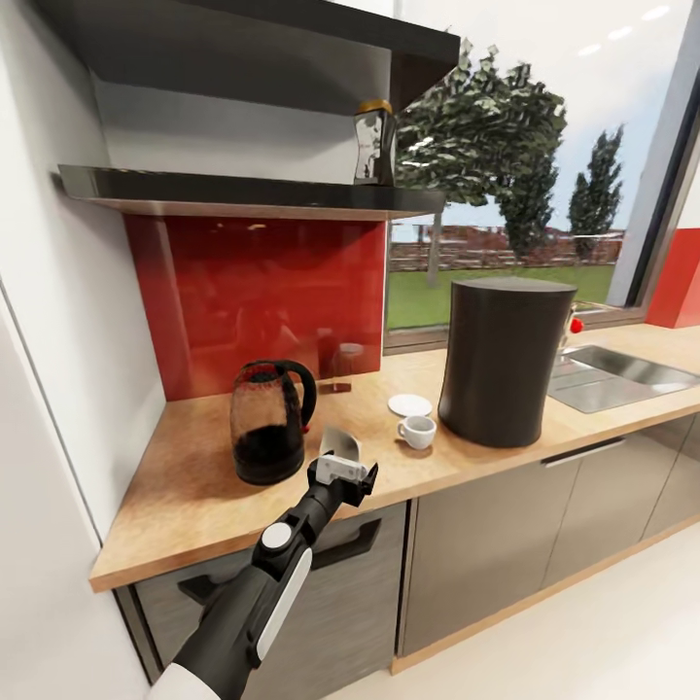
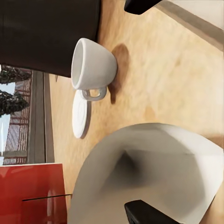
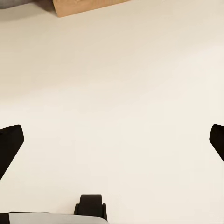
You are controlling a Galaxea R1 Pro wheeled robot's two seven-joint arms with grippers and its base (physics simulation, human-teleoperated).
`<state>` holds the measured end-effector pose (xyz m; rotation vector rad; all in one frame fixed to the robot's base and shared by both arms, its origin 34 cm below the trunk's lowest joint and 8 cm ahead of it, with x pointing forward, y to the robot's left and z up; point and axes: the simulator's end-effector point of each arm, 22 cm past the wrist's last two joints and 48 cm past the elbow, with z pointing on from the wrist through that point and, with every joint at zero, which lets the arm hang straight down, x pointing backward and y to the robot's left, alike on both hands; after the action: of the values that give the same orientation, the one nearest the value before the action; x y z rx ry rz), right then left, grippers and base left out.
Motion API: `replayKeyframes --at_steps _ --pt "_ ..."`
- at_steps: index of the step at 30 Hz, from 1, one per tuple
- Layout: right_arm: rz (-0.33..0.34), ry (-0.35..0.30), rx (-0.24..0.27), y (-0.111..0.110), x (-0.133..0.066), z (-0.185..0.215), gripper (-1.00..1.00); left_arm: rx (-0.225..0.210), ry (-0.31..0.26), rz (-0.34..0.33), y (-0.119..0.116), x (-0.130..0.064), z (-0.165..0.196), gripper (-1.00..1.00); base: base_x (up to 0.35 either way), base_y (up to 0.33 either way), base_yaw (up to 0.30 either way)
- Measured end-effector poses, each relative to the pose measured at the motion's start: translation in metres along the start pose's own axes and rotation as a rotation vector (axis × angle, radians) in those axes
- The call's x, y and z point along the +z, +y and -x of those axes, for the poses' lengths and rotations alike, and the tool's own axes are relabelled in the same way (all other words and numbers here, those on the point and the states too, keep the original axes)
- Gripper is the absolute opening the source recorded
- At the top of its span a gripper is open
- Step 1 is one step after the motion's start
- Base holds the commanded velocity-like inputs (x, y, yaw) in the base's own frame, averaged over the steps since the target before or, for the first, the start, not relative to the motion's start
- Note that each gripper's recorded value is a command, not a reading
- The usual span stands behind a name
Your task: Set up a coffee station on the kitchen countertop: keep the coffee maker on the countertop, move the bottle of coffee from the kitchen shelf to the counter next to the coffee maker, place a paper coffee filter on top of the coffee maker, put the saucer next to the coffee maker with the coffee cup on the saucer, and place the electric kettle next to the coffee maker.
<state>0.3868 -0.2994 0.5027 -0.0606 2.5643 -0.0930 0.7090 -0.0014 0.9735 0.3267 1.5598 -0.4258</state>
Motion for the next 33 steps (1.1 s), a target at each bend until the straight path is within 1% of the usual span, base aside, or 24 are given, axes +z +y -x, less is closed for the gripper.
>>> replayKeyframes --at_steps 7,18,23,33 --pt "0.0 0.0 0.0 0.0 0.0 0.0 1.0 -0.001 0.022 0.001 0.001 0.0 -0.011 1.0 0.051 0.0 0.0" --pt "0.0 0.0 0.0 0.0 0.0 0.0 1.0 -0.003 0.035 0.002 0.001 0.001 -0.018 1.0 0.007 0.0 0.0" --pt "0.0 0.0 0.0 0.0 0.0 0.0 1.0 -0.002 0.054 0.0 0.0 0.001 -0.027 1.0 0.0 0.0 0.0" --pt "0.0 0.0 0.0 0.0 0.0 0.0 1.0 0.001 0.028 -0.001 0.0 0.001 -0.024 1.0 0.021 0.0 0.0"
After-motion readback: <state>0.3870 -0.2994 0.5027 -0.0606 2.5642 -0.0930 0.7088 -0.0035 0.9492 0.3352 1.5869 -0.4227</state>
